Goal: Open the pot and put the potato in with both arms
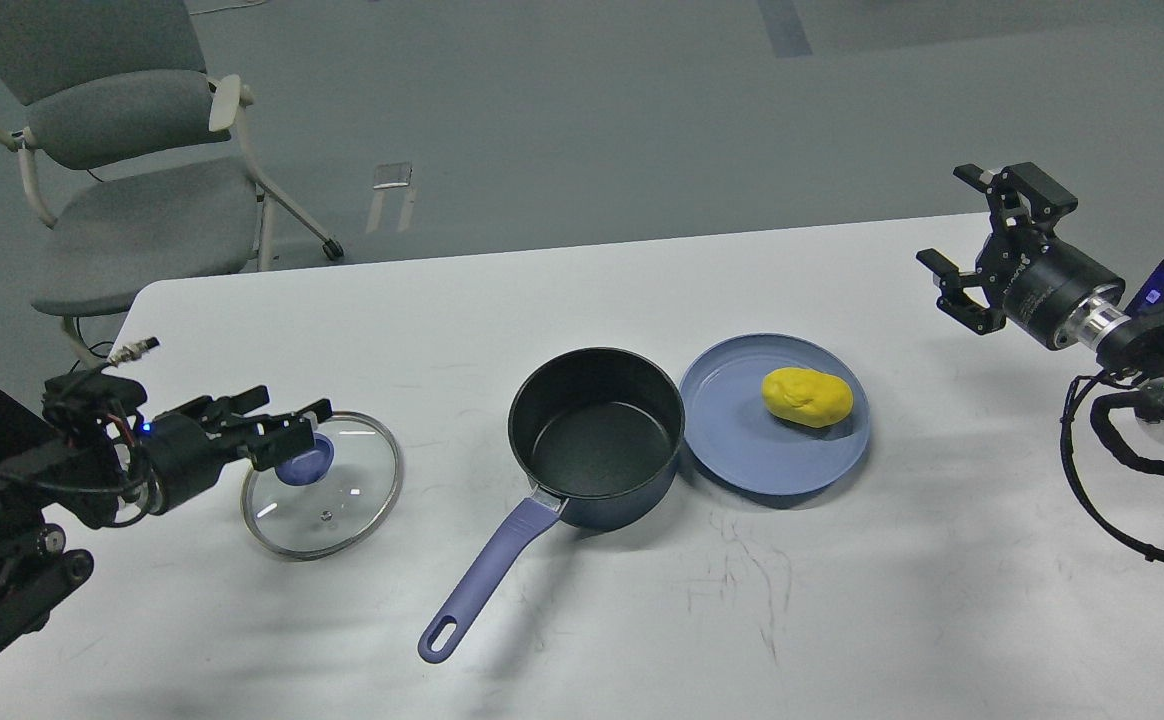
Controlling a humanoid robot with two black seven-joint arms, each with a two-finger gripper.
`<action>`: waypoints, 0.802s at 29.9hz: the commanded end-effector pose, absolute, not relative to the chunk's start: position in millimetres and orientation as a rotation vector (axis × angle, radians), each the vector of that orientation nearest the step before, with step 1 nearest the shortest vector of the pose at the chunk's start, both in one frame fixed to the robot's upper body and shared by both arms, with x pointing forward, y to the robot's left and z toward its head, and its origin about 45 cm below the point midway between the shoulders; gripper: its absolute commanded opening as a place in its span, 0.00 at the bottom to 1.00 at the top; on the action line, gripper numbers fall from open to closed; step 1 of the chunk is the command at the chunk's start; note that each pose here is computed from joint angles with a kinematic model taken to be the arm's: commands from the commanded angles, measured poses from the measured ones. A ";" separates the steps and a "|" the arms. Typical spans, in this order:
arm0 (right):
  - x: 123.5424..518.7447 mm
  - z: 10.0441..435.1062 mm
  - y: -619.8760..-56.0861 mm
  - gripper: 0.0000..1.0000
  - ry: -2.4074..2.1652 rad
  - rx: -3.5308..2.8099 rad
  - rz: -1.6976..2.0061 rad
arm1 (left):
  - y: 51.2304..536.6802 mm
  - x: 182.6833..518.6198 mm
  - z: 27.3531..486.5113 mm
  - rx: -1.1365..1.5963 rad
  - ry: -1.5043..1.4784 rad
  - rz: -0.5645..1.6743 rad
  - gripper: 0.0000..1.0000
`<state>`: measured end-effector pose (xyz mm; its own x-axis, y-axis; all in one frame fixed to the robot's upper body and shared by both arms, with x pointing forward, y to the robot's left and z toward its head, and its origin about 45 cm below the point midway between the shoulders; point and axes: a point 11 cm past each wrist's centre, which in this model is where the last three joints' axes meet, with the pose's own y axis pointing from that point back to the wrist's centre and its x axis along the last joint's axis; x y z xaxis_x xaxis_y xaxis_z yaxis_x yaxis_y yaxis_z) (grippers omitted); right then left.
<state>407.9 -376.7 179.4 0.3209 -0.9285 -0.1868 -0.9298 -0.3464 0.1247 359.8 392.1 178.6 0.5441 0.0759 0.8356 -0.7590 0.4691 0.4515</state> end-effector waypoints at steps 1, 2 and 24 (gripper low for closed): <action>418.8 208.5 -371.1 1.00 1.720 -2.728 0.147 | 383.4 388.2 217.8 0.820 -0.755 0.725 0.97; 420.0 216.7 -366.1 1.00 1.675 -2.825 0.054 | 377.8 396.6 231.2 0.755 -0.696 0.760 0.97; 425.6 238.3 -278.3 1.00 -0.105 -3.858 -1.827 | 359.9 419.8 297.3 0.204 -0.237 0.945 0.97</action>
<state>427.1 -282.3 246.6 0.7802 0.2743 0.5621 -0.3891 -0.4909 0.7795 420.0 360.6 295.3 0.5570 0.7768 0.2937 -0.8233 0.5630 0.0725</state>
